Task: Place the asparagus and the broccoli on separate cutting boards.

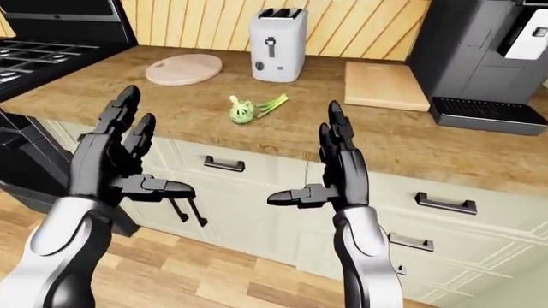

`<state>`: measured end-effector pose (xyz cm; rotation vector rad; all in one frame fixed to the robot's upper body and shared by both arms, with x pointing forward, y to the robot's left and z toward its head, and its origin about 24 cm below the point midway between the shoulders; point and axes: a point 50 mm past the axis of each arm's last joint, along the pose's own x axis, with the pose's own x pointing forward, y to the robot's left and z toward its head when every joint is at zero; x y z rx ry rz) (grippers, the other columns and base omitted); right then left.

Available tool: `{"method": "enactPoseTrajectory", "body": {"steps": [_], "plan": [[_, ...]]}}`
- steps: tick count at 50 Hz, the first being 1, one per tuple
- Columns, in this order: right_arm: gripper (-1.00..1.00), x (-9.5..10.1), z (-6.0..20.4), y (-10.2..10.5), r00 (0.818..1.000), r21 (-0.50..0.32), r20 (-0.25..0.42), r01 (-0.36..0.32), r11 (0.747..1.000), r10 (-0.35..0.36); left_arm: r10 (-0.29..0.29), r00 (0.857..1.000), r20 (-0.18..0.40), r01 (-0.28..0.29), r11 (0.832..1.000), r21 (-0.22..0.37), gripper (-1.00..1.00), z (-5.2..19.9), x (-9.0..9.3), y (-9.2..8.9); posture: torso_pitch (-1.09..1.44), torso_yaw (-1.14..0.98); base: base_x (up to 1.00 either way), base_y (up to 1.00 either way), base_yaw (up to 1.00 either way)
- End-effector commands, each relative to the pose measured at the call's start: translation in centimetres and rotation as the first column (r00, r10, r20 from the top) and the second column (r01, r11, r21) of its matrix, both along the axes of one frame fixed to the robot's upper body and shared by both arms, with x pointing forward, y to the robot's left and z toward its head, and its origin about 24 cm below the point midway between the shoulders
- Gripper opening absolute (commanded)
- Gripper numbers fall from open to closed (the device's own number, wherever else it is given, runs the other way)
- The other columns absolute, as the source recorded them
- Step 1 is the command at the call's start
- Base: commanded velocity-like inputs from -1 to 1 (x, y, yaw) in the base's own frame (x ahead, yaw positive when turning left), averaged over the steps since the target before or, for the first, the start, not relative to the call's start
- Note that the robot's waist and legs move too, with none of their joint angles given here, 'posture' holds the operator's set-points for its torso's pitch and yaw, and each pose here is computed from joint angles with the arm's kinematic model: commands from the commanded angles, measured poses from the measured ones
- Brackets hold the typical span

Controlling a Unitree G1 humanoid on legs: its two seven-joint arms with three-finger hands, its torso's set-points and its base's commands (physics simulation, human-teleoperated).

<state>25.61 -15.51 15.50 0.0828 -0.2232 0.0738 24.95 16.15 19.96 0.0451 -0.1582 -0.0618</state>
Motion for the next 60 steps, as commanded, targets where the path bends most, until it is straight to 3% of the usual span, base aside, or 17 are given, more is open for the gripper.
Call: {"method": "enactPoseTrajectory", "body": {"steps": [1, 7, 20, 44, 52, 60], "plan": [[1.0, -0.2, 1.4, 0.3, 0.997, 0.001, 0.081, -0.016, 1.0, 0.016, 0.013, 0.997, 0.073, -0.013, 1.0, 0.003, 1.0, 1.3, -0.3, 0.3, 0.0, 0.0, 0.44, 0.0, 0.0], [1.0, -0.6, 2.0, 0.2, 0.993, 0.0, 0.116, -0.012, 1.0, 0.012, 0.022, 0.997, 0.08, -0.022, 1.0, -0.002, 1.0, 1.5, -0.6, 0.7, 0.0, 0.0, 0.4, 0.0, 0.0], [1.0, -0.7, 1.4, -0.2, 0.994, 0.021, 0.114, -0.002, 1.0, 0.0, 0.02, 0.997, 0.076, -0.021, 1.0, 0.009, 1.0, 1.2, -0.4, 0.6, 0.0, 0.0, 0.38, 0.0, 0.0], [1.0, -1.5, 2.3, -0.3, 0.986, 0.038, 0.164, -0.015, 0.999, 0.008, 0.017, 0.996, 0.083, -0.019, 1.0, 0.022, 1.0, 1.7, -0.8, 0.5, 0.0, 0.0, -0.04, 0.0, 0.0], [1.0, -2.6, 5.7, 0.6, 0.977, -0.008, 0.207, -0.04, 0.999, 0.041, 0.019, 0.996, 0.087, -0.02, 1.0, 0.019, 1.0, 1.8, -1.1, 0.6, 0.0, 0.0, 0.0, 0.0, 0.0], [1.0, -2.6, 9.7, 2.0, 0.984, -0.138, 0.165, -0.039, 0.99, 0.062, 0.023, 0.995, 0.094, -0.024, 1.0, 0.017, 1.0, 2.2, -1.6, 1.1, 0.0, 0.0, 0.0, 0.0, 0.0]]}}
